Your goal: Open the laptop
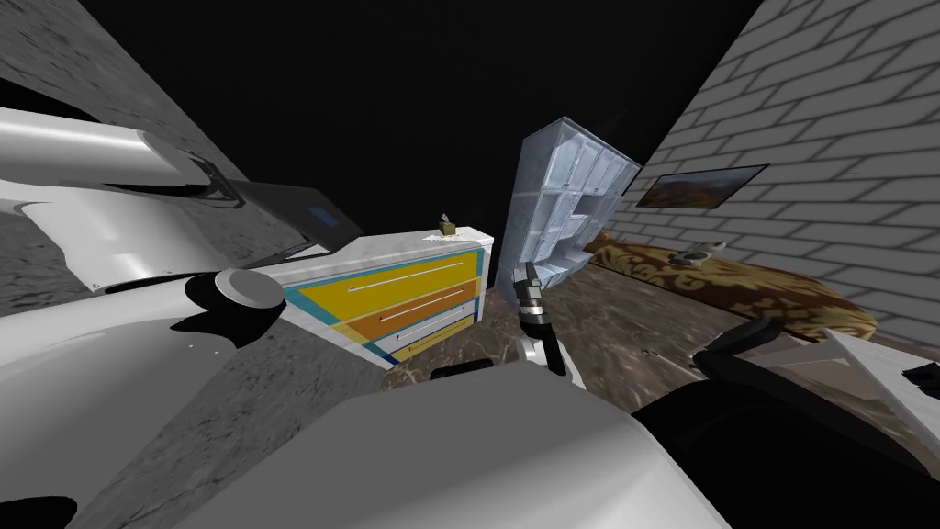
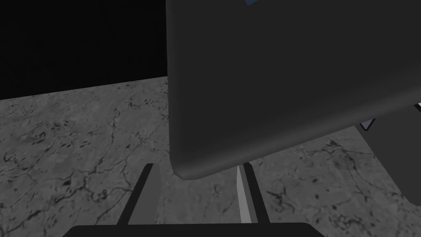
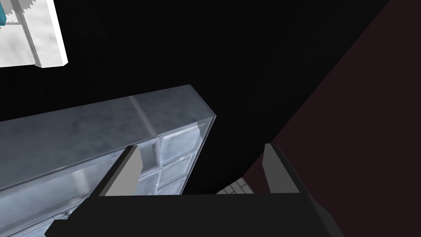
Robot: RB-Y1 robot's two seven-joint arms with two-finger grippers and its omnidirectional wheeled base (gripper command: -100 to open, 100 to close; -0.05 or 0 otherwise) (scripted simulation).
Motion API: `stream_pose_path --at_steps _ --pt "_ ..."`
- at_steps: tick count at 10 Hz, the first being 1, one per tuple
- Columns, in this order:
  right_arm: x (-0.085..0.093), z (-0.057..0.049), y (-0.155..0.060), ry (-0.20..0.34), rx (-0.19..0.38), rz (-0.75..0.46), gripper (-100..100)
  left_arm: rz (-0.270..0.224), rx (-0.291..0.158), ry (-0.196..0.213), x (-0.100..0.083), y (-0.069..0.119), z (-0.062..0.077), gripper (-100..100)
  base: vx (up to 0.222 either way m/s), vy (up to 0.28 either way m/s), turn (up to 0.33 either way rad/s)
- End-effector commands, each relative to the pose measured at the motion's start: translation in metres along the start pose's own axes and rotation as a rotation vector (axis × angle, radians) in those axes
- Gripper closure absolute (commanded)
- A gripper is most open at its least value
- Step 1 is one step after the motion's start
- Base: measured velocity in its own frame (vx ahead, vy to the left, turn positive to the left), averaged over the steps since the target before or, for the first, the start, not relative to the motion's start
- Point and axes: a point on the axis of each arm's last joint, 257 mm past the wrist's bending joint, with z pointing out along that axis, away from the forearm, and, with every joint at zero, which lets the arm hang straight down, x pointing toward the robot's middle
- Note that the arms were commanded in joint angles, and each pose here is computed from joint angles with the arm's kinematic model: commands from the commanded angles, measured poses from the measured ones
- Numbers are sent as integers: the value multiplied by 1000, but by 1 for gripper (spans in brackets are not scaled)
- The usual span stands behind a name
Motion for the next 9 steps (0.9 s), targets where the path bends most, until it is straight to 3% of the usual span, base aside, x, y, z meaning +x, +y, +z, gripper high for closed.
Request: stream_pose_path --at_steps 1,5,6,7,8,9 --pt "0 0 0 0 0 0 0 -112 -56 33 1 22 8 100 5 61 49" --pt "0 0 0 0 0 0 0 -260 -121 75 6 49 14 100 -2 55 52" --pt "0 0 0 0 0 0 0 -260 -121 75 6 49 14 100 7 33 20" --pt "0 0 0 0 0 0 0 -334 -155 96 10 62 17 100 11 46 62" --pt "0 0 0 0 0 0 0 -294 -139 85 9 56 16 100 5 24 17" --pt "0 0 0 0 0 0 0 -377 -173 112 17 74 21 100 -5 43 75"
